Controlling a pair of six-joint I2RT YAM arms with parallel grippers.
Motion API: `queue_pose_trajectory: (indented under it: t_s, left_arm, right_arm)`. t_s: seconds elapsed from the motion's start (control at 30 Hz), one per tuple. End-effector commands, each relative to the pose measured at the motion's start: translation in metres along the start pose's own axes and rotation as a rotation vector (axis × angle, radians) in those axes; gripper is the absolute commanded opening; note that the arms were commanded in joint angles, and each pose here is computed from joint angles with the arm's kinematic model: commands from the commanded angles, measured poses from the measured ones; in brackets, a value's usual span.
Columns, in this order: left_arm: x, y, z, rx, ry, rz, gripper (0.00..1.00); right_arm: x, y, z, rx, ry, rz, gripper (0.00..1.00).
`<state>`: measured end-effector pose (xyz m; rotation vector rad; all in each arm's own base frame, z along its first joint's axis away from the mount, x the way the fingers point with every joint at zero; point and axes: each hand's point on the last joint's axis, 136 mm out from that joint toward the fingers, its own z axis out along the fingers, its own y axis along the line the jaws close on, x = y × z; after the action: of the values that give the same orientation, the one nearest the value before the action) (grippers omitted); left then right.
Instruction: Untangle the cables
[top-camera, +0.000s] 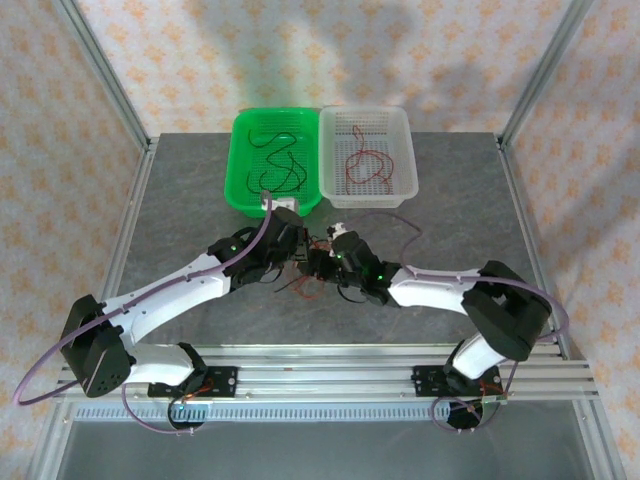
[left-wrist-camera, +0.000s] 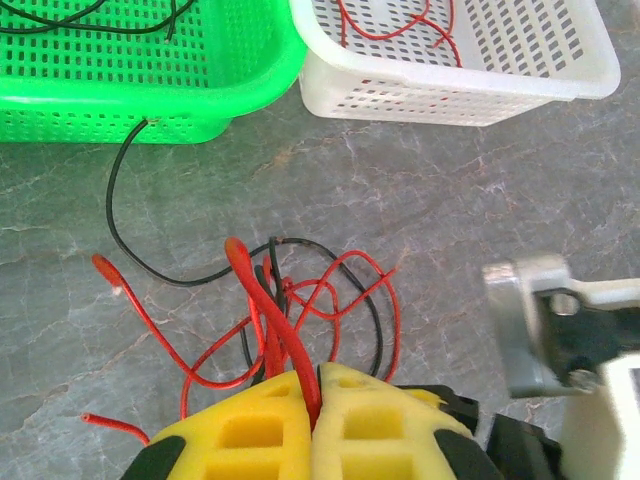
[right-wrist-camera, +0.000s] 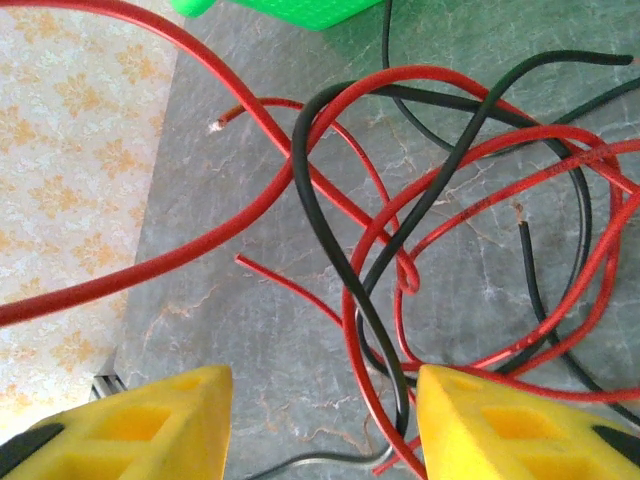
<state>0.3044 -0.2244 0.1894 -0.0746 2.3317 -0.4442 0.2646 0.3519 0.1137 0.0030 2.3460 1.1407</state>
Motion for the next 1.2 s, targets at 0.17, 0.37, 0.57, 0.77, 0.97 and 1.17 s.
queue_pose_trajectory:
  t_s: [0.17,0.37,0.57,0.77,0.97,1.17]
  left_arm:
    - [-0.023,-0.015,-0.024,0.067,-0.065,-0.050,0.00]
    - [-0.040,-0.019,-0.043,0.077,-0.110,-0.051,0.00]
    - [-0.069,-0.021,-0.073,0.063,-0.186,-0.036,0.00]
    - [-0.090,-0.022,-0.095,0.050,-0.240,-0.027,0.00]
    - [-0.100,-0.023,-0.107,0.059,-0.268,-0.036,0.00]
    - [-0.110,-0.026,-0.118,0.062,-0.290,-0.014,0.00]
  right_arm:
    - [-0.020,-0.021,0.027,0.063,-0.148,-0.011,0.25]
    - [-0.017,-0.046,0.026,0.139,-0.184,0.033,0.10]
    - [-0.012,-0.075,0.016,0.235,-0.186,0.054,0.10]
    - [-0.012,-0.100,0.002,0.262,-0.200,0.099,0.09]
    - [-0.014,-0.119,-0.011,0.301,-0.214,0.126,0.09]
    - [-0.012,-0.138,-0.024,0.352,-0.228,0.142,0.09]
